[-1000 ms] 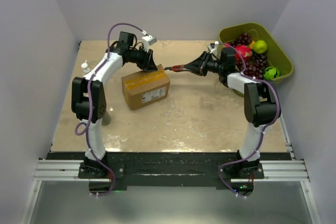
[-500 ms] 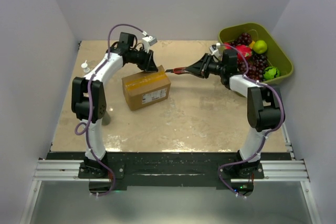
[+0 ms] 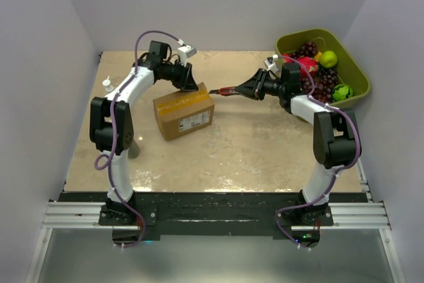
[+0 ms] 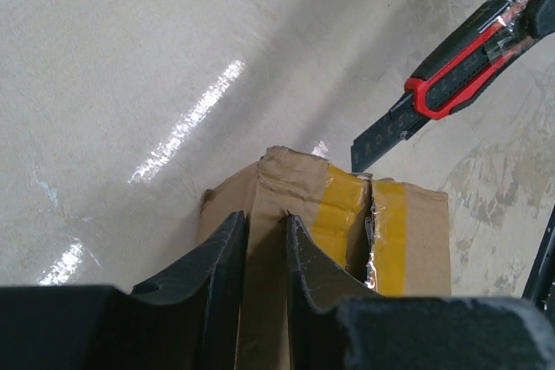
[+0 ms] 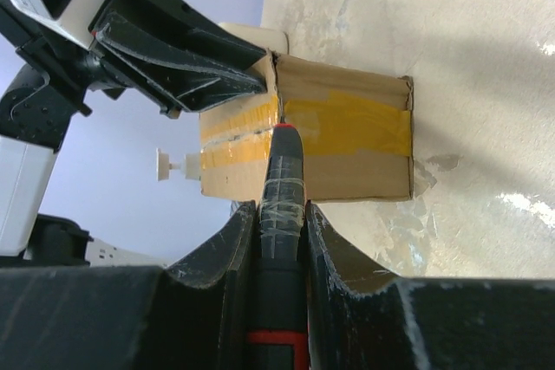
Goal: Unpack the express box
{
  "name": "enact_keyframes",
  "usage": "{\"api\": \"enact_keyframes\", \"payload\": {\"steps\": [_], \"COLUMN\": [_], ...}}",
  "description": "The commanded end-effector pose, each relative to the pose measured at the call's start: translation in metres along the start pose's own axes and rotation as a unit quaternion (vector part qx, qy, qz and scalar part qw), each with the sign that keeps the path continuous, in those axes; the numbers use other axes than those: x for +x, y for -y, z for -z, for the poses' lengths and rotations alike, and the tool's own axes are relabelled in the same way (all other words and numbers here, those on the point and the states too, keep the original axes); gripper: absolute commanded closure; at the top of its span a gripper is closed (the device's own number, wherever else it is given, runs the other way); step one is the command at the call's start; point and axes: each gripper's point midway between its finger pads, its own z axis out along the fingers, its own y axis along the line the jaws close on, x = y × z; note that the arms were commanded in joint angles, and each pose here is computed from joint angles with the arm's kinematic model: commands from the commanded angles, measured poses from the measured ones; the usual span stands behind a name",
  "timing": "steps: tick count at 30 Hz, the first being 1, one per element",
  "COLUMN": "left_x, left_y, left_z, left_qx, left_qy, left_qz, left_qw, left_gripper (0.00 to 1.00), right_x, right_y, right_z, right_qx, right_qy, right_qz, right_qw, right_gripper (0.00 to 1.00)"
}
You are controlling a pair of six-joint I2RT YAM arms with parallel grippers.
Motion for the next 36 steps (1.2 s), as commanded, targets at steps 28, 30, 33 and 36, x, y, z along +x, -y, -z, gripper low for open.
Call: {"api": "enact_keyframes", "payload": {"steps": [28, 30, 33, 36], "left_x": [0.001, -0.003, -0.006, -0.01], "left_y": [-0.062, -0.051, -0.033, -0.029], "left_z": [-0.006, -0.003, -0.001, 0.003], "left_qx": [-0.03, -0.025, -0.015, -0.022], "left_qy": [0.02, 0.024, 0.03, 0.043], "left_qz": [0.03, 0.035, 0.051, 0.079], "left_qw": [0.999, 0.999, 0.998, 0.996], "left_gripper": [1.0, 1.0, 1.0, 1.0], "right_x": [0.007, -0.013, -0.037, -0.035], "right_y": [-0.051, -0.044, -0.039, -0.045], "right_z": [0.039, 0.045, 0.059, 0.066], "right_qx": [-0.034, 0.009, 0.087, 0.11], "right_qy": [-0.085, -0.057, -0.038, -0.059], "right_qz": [0.078, 0.103, 0.236, 0.354], "right_qw": [0.993, 0.993, 0.967, 0.927], "right_gripper": [1.0, 1.0, 1.0, 1.0]}}
